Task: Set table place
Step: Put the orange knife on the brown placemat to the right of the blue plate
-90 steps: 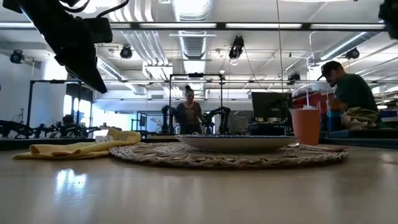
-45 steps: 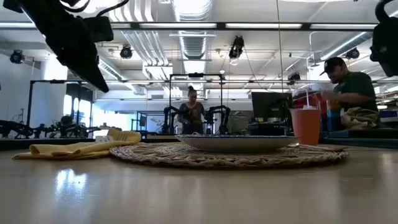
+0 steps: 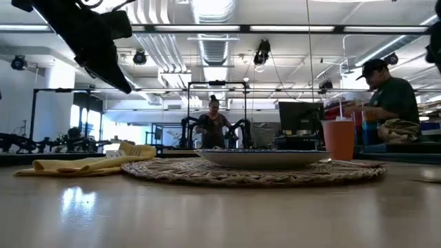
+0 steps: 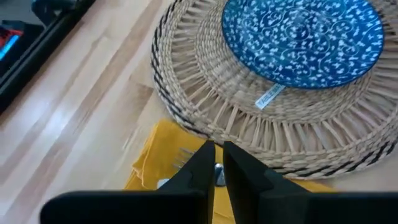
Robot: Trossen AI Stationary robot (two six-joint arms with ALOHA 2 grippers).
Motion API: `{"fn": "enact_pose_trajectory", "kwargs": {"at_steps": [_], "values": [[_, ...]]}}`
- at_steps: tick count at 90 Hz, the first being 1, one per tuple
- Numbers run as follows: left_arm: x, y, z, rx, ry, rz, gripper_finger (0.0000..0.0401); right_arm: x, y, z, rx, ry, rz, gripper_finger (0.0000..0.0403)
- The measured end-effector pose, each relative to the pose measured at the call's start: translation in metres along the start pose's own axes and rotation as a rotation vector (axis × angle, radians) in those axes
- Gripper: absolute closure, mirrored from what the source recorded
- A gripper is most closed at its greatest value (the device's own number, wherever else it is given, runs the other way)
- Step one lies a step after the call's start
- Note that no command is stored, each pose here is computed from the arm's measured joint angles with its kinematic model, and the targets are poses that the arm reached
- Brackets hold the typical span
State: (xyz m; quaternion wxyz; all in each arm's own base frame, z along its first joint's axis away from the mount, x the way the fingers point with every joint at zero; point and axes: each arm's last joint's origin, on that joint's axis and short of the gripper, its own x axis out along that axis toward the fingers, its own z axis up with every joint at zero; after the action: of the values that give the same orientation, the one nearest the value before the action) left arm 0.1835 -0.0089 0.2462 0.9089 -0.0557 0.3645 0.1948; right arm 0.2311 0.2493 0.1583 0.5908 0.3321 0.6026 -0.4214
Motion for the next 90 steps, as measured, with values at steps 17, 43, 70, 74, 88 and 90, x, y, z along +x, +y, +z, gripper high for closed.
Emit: {"fn": "enact_pose_trajectory", "kwargs": {"at_steps": [17,43,70,74,88,90], "values": [[-0.003,-0.001,0.006,0.014,-0.023,-0.007,0.0381,-0.03,-0.007,-0.012,0.078,-0.085,0.04,0.0402],[-0.003,-0.001,0.008,0.01,-0.043,-0.014,0.0381,-0.059,-0.02,0.043,0.208,-0.29,-0.003,0.0402],[-0.003,-0.001,0.006,0.034,-0.025,-0.027,0.0381,-0.065,-0.014,0.052,0.037,-0.193,0.028,0.0402],[-0.003,-0.001,0.006,0.043,-0.016,-0.024,0.0381,-0.061,-0.012,0.043,0.013,-0.167,0.034,0.0398],[-0.003,0.0,0.004,0.042,0.001,-0.019,0.0381,-0.049,-0.002,0.019,-0.056,-0.133,0.093,0.0345],[-0.003,0.0,0.004,0.037,0.001,-0.019,0.0381,-0.046,-0.001,0.017,-0.057,-0.13,0.092,0.0334]]}}
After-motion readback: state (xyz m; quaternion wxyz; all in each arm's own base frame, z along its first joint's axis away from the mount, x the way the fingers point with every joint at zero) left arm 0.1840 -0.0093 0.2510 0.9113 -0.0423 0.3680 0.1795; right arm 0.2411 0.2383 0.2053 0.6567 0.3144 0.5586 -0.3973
